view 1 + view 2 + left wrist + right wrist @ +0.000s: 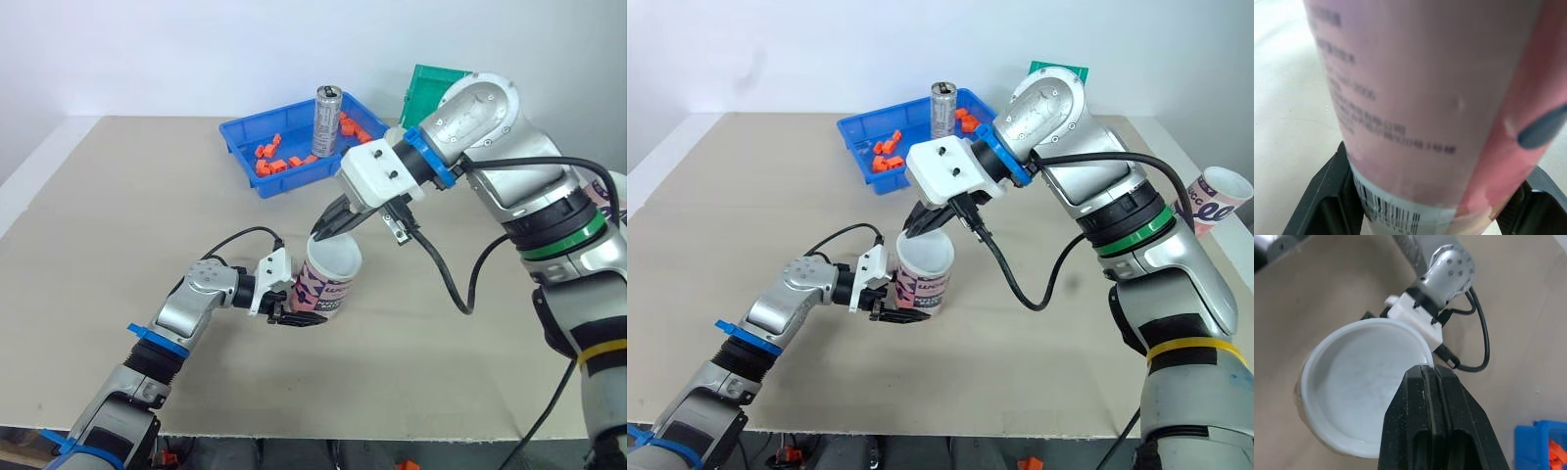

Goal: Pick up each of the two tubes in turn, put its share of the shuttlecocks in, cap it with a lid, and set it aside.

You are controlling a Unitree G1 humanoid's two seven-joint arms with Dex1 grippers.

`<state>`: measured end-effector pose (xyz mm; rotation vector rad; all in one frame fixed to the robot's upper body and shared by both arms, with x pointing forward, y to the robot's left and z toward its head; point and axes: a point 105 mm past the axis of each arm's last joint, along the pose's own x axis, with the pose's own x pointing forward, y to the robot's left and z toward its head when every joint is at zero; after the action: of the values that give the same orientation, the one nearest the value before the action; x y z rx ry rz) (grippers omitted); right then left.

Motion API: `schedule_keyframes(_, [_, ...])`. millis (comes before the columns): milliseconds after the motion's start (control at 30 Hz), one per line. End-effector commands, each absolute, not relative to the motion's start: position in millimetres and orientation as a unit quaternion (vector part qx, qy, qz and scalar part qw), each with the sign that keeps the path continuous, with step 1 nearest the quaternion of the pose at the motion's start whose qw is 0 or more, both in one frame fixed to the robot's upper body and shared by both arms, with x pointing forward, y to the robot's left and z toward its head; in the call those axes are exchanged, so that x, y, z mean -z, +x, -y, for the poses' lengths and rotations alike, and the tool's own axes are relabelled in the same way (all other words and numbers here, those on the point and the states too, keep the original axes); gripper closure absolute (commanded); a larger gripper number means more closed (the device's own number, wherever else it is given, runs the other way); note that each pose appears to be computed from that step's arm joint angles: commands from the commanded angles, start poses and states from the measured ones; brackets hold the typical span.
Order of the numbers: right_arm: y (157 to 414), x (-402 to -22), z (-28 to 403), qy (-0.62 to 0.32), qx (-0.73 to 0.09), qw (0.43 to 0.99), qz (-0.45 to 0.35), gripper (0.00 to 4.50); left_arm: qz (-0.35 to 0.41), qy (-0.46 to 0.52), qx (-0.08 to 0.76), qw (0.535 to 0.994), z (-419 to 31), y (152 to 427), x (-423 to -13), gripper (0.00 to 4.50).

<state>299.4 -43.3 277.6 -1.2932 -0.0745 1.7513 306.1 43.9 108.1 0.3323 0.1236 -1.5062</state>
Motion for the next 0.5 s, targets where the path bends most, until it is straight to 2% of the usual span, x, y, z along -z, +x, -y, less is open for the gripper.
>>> schedule_keyframes(33, [291, -274, 50, -0.551, -0.715, 0.429, 0.025, 4.45, -0.093, 0.149, 0.660, 0.731, -53, 310, -92, 1.52])
schedule_keyframes(300, [287, -268, 51, -0.566, -0.717, 0.406, 0.022, 4.45, -0.091, 0.144, 0.657, 0.734, -53, 311, -94, 1.52])
schedule_keyframes(500, [285, -299, 42, -0.544, -0.721, 0.426, 0.052, 4.45, -0.091, 0.143, 0.656, 0.735, -53, 311, -93, 1.52])
